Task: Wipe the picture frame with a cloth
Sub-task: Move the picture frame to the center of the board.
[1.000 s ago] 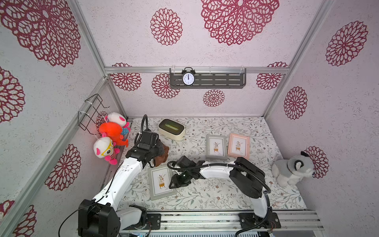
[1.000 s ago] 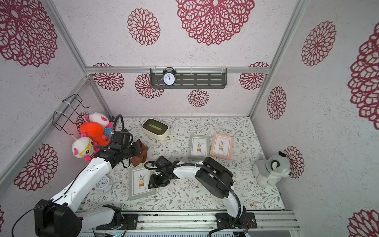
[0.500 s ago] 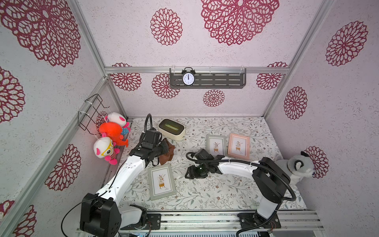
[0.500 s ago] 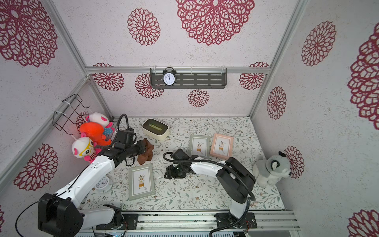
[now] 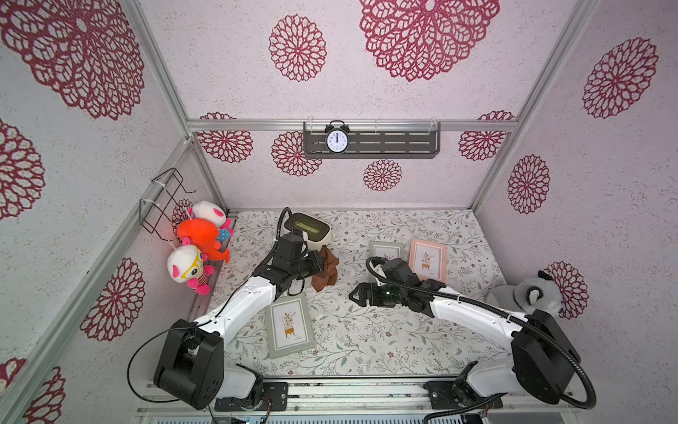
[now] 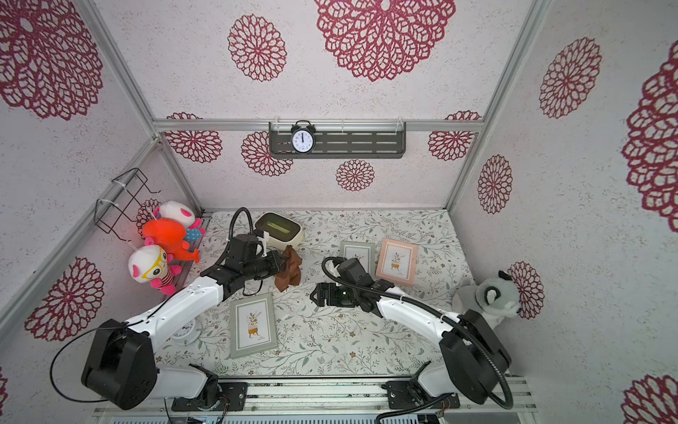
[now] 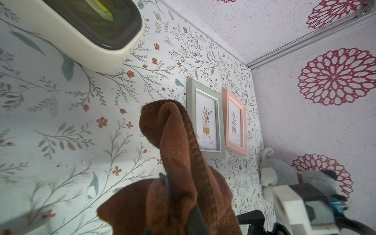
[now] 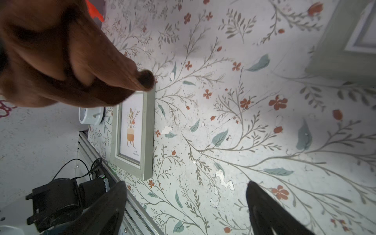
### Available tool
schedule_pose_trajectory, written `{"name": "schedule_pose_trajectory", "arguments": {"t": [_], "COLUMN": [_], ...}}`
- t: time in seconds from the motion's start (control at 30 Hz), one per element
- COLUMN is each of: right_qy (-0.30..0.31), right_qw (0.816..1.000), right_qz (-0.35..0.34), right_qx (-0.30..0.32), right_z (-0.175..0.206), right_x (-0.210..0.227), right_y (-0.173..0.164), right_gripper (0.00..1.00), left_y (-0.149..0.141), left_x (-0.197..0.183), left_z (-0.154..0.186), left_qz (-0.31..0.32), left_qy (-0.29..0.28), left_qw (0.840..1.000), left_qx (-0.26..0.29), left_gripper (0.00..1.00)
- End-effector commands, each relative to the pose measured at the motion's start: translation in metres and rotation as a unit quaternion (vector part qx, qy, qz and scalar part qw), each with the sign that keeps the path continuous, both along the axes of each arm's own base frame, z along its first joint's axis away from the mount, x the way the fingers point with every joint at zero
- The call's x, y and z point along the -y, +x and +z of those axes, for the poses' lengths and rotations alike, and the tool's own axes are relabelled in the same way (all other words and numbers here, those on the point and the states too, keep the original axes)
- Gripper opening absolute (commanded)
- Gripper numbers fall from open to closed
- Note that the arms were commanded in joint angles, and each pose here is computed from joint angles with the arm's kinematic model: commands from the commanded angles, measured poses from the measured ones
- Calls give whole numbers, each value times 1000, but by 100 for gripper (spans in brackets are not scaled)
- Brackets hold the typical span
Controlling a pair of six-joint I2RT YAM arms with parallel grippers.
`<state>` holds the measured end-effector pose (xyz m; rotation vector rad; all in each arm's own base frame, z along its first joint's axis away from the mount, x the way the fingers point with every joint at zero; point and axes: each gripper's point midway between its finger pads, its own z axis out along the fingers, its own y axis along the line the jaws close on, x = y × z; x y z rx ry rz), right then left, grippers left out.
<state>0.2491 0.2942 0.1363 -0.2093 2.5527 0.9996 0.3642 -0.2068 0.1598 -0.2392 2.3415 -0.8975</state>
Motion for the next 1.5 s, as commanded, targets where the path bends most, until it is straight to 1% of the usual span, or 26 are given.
{"name": "schedule_pose_trajectory", "arguments": {"t": [0.0, 0.1, 0.2, 0.3, 0.37, 0.47, 0.53, 0.63, 0.73, 0.87, 1.03, 1.1, 1.17, 1.23, 1.27, 1.3, 1.33, 1.43, 1.47], "right_qy": [-1, -11, -18, -28, -32, -18, -12, 2, 9, 16, 7, 5, -3, -20, -27, -33, -38, -59, -66], "right_qw": [1000, 999, 998, 997, 997, 997, 997, 997, 998, 998, 999, 999, 999, 998, 998, 998, 998, 996, 996], "right_qz": [-18, -33, -53, -68, -73, -78, -80, -73, -63, -57, -47, -51, -54, -55, -56, -56, -56, -60, -62], "right_qx": [19, 12, 5, -6, -9, -8, -9, -7, -4, 0, 4, 7, 7, 10, 10, 10, 9, 9, 9], "right_z": [9, 3, -3, -13, -17, -17, -18, -17, -17, -18, -27, -28, -29, -29, -29, -28, -28, -27, -27], "right_x": [14, 27, 39, 47, 49, 46, 43, 36, 26, 11, -8, -11, -10, -5, -3, 0, 2, 16, 21], "right_y": [5, 4, 5, 5, 5, 8, 10, 12, 14, 19, 23, 26, 27, 29, 30, 31, 33, 39, 42], "right_gripper": [95, 96, 98, 98, 99, 99, 99, 99, 99, 99, 99, 99, 99, 99, 99, 99, 99, 99, 99], "left_y": [-1, -8, -19, -31, -37, -43, -44, -45, -44, -39, -36, -32, -28, -27, -27, -26, -26, -25, -24], "left_x": [37, 62, 81, 93, 93, 86, 81, 76, 73, 67, 67, 71, 73, 72, 70, 69, 69, 68, 68], "left_z": [1, -13, -32, -51, -61, -73, -79, -86, -87, -86, -100, -104, -105, -114, -120, -124, -129, -135, -136], "left_qz": [-37, -68, -93, -113, -113, -104, -94, -84, -75, -58, -49, -48, -49, -49, -49, -48, -46, -43, -41], "left_qy": [-63, -67, -62, -37, -19, 1, 11, 17, 16, 0, -5, -6, 3, 35, 49, 55, 57, 59, 58], "left_qw": [997, 995, 993, 991, 990, 990, 990, 990, 991, 992, 991, 990, 990, 987, 985, 983, 982, 981, 981], "left_qx": [8, -8, -37, -67, -80, -99, -106, -113, -114, -112, -128, -131, -133, -149, -159, -166, -173, -182, -183], "left_gripper": [0, 0, 0, 0, 6, 20, 32, 44, 52, 54, 52, 52, 49, 40, 32, 21, 13, 0, 0]}}
